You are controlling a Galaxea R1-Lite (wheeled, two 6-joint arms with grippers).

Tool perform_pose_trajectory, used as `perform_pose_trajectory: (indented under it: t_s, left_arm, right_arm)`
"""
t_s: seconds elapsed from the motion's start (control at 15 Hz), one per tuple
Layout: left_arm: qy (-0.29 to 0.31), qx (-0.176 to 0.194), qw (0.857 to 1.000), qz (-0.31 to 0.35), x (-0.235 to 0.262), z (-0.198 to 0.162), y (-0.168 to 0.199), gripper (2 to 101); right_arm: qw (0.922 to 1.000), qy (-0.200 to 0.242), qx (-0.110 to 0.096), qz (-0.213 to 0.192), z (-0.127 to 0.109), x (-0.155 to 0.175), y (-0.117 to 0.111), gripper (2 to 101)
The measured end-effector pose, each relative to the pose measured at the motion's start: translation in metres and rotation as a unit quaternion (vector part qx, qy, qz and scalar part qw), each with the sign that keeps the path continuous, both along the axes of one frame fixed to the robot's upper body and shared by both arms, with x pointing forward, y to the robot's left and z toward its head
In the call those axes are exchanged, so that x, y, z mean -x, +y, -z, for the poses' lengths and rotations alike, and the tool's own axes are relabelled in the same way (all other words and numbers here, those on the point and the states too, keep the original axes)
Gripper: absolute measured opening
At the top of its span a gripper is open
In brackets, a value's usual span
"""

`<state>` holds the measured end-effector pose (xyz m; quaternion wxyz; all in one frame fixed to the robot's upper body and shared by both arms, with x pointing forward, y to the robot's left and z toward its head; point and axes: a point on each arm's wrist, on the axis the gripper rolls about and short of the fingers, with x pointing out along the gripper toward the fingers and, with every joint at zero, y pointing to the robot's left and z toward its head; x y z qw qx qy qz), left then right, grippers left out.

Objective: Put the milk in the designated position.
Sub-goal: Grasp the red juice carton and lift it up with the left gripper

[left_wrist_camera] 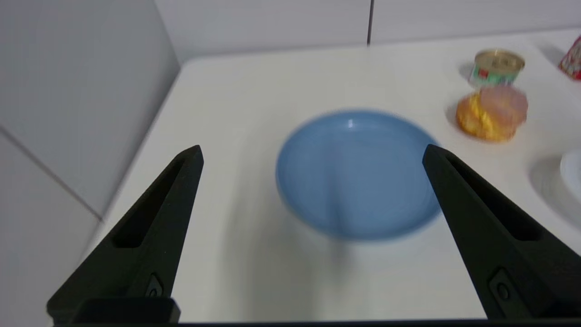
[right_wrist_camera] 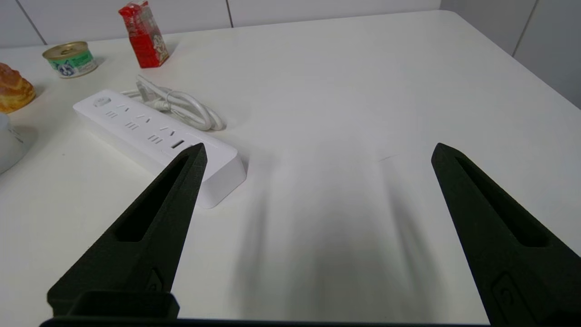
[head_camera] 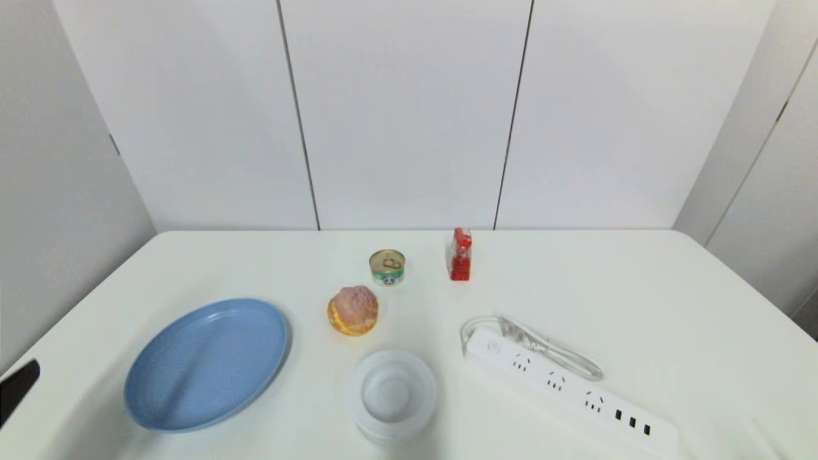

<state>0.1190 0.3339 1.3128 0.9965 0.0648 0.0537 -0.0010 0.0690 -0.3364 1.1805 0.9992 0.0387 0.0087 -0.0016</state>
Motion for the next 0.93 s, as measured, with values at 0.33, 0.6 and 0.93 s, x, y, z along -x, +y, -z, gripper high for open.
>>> perform_pose_trajectory:
  t_s: [0.33, 0.6, 0.93]
  left_arm:
    - [-0.026, -0.028, 0.992, 0.119, -0.111, -0.120, -0.013, 97.9]
    - [-0.021, -0.024, 0.951, 0.308, -0.210, -0.148, -0.080, 97.9]
    - [0.048, -0.023, 0.876, 0.479, -0.258, -0.101, -0.192, 97.9]
  right_arm:
    - [1.0000, 0.000, 0.000, 0.000, 0.000, 0.000, 0.000, 98.0]
    - [1.0000, 0.000, 0.000, 0.000, 0.000, 0.000, 0.000, 98.0]
    - [1.0000, 0.000, 0.000, 0.000, 0.000, 0.000, 0.000, 98.0]
